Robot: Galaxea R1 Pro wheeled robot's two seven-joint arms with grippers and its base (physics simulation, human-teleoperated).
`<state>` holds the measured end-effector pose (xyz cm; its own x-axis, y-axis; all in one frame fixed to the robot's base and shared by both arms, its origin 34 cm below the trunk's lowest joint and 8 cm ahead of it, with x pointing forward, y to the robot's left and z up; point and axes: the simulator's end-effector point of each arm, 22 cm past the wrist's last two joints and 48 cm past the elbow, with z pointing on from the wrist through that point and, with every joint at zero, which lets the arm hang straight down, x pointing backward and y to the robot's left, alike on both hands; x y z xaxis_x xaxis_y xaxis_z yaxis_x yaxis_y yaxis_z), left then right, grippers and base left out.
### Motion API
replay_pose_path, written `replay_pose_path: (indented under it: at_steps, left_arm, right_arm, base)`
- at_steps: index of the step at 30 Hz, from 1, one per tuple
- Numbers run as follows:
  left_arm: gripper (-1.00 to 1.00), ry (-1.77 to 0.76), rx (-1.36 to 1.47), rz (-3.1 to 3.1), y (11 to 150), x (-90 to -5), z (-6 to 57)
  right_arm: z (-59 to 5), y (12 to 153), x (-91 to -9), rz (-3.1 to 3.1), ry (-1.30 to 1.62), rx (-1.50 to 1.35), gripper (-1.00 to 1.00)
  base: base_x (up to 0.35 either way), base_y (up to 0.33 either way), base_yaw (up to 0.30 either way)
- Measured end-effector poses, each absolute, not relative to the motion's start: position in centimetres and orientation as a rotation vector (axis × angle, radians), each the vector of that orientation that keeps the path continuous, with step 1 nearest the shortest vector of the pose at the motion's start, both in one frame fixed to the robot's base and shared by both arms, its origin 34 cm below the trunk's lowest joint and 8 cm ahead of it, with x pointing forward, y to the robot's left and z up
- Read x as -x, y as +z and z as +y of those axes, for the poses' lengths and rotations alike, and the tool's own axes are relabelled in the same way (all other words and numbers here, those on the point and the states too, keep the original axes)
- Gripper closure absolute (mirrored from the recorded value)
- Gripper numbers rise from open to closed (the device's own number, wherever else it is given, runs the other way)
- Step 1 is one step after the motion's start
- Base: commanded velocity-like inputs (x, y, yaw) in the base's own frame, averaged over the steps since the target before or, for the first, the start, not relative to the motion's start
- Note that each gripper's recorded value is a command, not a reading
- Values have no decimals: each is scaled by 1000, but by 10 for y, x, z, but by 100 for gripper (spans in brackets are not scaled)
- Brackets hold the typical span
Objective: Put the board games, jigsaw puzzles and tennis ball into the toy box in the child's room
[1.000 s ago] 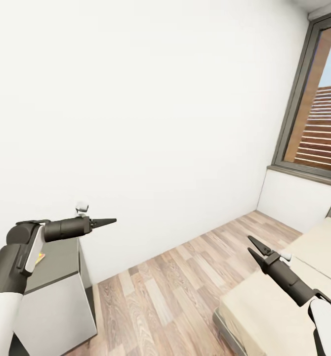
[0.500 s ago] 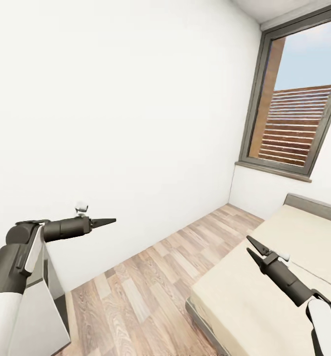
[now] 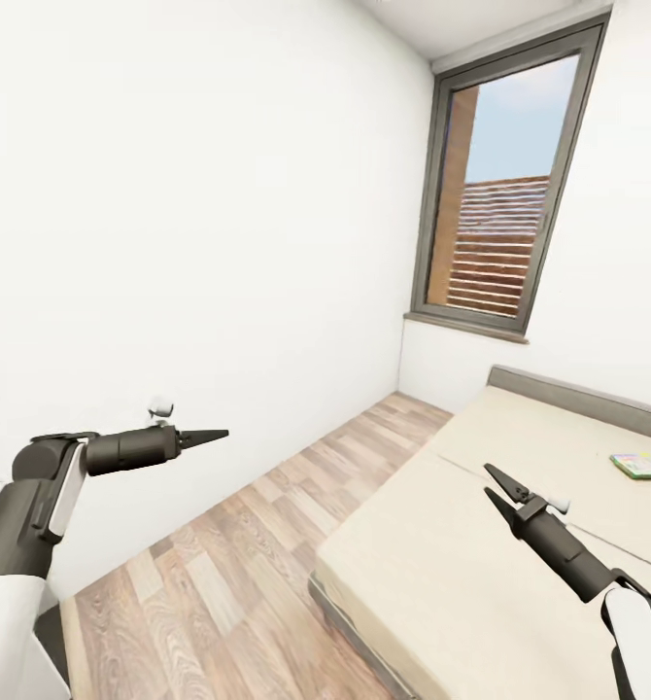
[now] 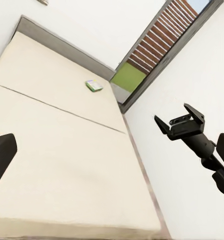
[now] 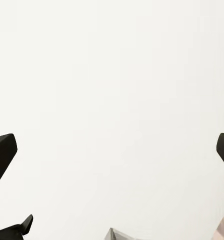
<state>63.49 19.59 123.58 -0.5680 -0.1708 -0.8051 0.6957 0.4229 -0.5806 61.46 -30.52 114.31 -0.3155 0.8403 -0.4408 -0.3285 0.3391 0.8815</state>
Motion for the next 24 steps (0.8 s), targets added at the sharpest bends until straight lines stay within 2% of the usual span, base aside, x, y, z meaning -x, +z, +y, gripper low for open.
replay_pose_path:
  at_steps: [24]
  left_arm:
    - [-100,-1262,-452,1816,1235,-635,195]
  right_arm:
    - [-306,1143,-615,1443,1269,-499,-100]
  base:
    - [-103,-259,-277]
